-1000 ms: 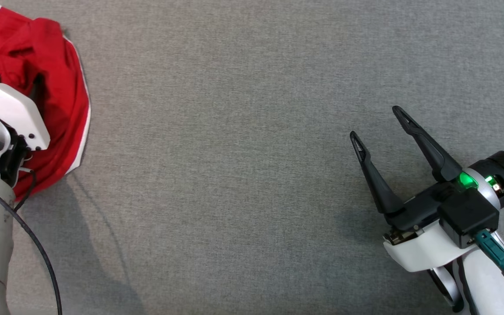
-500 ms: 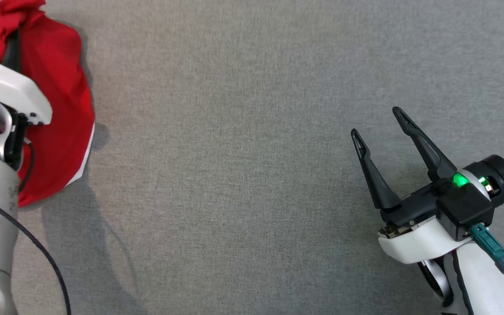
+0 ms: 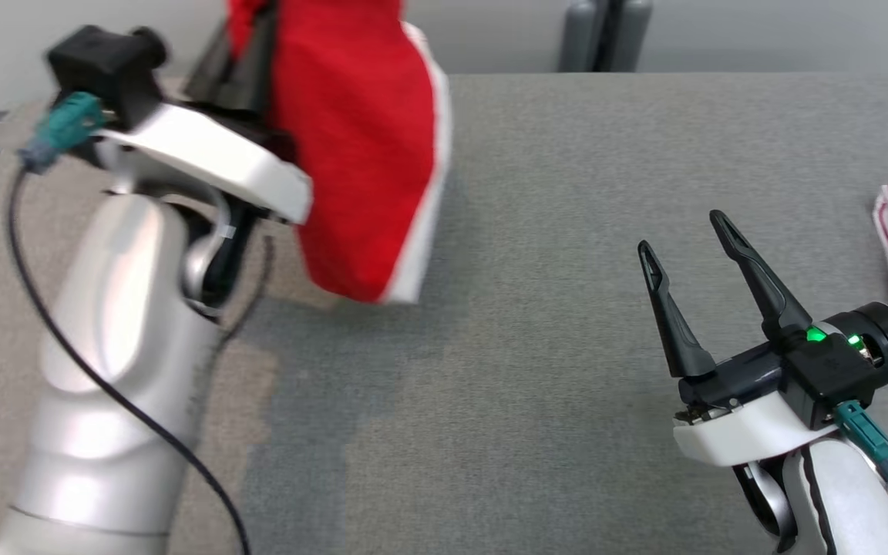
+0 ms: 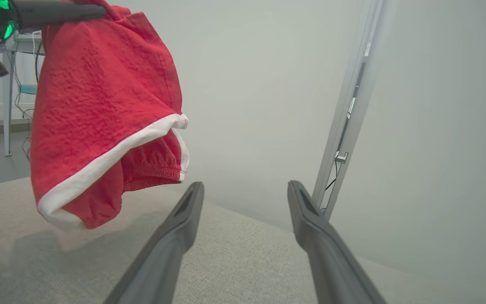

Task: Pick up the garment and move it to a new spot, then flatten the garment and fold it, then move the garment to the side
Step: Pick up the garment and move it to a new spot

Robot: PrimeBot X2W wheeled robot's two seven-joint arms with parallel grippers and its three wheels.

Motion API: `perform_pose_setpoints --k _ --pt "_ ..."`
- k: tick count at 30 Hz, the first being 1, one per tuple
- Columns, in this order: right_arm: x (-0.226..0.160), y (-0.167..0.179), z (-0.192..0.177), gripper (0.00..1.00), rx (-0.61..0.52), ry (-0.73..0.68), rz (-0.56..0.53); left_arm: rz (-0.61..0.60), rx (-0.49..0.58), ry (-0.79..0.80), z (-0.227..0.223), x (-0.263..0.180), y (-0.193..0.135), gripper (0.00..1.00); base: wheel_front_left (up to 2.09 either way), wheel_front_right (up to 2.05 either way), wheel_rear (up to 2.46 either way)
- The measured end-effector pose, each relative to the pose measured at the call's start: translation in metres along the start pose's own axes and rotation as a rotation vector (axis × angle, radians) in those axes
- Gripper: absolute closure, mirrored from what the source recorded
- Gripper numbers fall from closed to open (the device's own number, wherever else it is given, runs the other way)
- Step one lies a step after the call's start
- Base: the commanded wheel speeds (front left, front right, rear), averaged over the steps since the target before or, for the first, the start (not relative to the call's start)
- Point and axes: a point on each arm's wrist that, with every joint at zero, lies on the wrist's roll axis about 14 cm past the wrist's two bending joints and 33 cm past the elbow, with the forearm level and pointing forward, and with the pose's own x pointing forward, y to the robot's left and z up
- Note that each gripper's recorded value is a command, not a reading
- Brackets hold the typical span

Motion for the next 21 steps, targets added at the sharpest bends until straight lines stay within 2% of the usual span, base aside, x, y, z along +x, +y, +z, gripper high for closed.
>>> perform_pose_setpoints --k 3,8,11,13,17,18,21 --pt "-0.007 -0.014 0.011 0.00 -0.018 -0.019 -0.048 -0.136 -0.072 -0.032 0.011 0.004 -0.060 1.00 0.00 0.00 0.00" --pt "-0.019 -0.042 0.020 0.00 -0.041 -0.032 -0.142 -0.339 -0.169 0.002 0.001 -0.003 -0.144 1.00 0.00 0.00 0.00" --pt "-0.027 -0.058 0.021 0.00 -0.054 -0.027 -0.192 -0.445 -0.260 -0.015 0.005 -0.008 -0.186 1.00 0.00 0.00 0.00" --pt "-0.035 -0.067 0.020 0.00 -0.058 -0.017 -0.227 -0.476 -0.340 -0.044 0.011 -0.009 -0.205 1.00 0.00 0.00 0.00" --pt "-0.048 -0.084 0.019 0.00 -0.068 -0.003 -0.286 -0.436 -0.434 -0.056 0.004 -0.002 -0.209 1.00 0.00 0.00 0.00" --pt "-0.049 -0.086 0.020 0.00 -0.070 -0.004 -0.291 -0.411 -0.424 -0.030 -0.008 0.000 -0.205 1.00 0.00 0.00 0.00" --pt "-0.049 -0.085 0.022 0.00 -0.068 -0.012 -0.292 -0.272 -0.320 0.120 -0.070 -0.006 -0.155 1.00 0.00 0.00 0.00"
